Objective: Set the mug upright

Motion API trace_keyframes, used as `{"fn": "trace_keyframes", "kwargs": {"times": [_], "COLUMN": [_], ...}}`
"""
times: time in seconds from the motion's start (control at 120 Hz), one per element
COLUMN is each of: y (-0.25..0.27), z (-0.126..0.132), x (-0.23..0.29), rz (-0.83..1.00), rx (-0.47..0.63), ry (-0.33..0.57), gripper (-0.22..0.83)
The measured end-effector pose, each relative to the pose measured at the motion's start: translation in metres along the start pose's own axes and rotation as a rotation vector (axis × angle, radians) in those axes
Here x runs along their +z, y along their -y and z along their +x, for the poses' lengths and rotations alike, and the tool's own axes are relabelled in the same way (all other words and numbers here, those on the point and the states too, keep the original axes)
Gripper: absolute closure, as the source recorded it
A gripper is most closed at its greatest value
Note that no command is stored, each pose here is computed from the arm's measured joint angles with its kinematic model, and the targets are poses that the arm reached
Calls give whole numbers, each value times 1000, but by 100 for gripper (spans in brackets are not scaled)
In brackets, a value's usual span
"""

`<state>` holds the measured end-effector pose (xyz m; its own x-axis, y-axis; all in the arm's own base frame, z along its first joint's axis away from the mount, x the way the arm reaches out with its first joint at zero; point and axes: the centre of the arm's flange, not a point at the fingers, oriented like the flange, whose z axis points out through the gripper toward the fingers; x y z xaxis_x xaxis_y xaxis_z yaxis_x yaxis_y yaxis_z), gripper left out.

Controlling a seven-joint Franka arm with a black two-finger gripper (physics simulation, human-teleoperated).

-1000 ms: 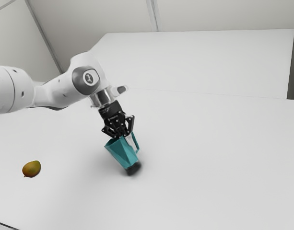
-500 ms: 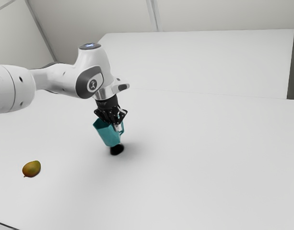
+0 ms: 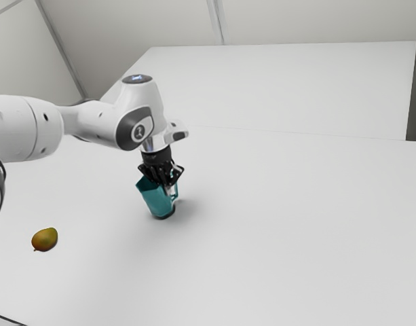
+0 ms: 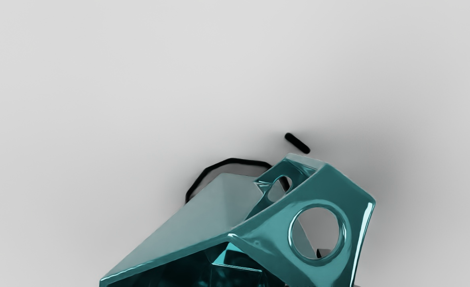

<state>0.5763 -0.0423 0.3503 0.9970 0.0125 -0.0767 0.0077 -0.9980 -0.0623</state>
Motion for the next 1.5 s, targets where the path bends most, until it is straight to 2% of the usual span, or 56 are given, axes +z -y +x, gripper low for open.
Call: {"fn": "trace_keyframes", "kwargs": {"times": [0.158, 0.317, 0.383, 0.483, 0.608, 0.825, 1.142, 1.5], "y": [-1, -1, -1, 0, 2, 5, 13, 16], "z": [1, 1, -1, -3, -4, -4, -8, -17], "x": [9, 1, -8, -19, -34, -82, -180, -184], "rz": [2, -5, -7, -8, -10, -19, 11, 34], "rx": [0, 2, 3, 5, 6, 3, 4, 5], "ry": [11, -1, -12, -26, -45, -106, -172, -112], "gripper": [78, 43, 32, 20, 11, 4, 1, 0]}}
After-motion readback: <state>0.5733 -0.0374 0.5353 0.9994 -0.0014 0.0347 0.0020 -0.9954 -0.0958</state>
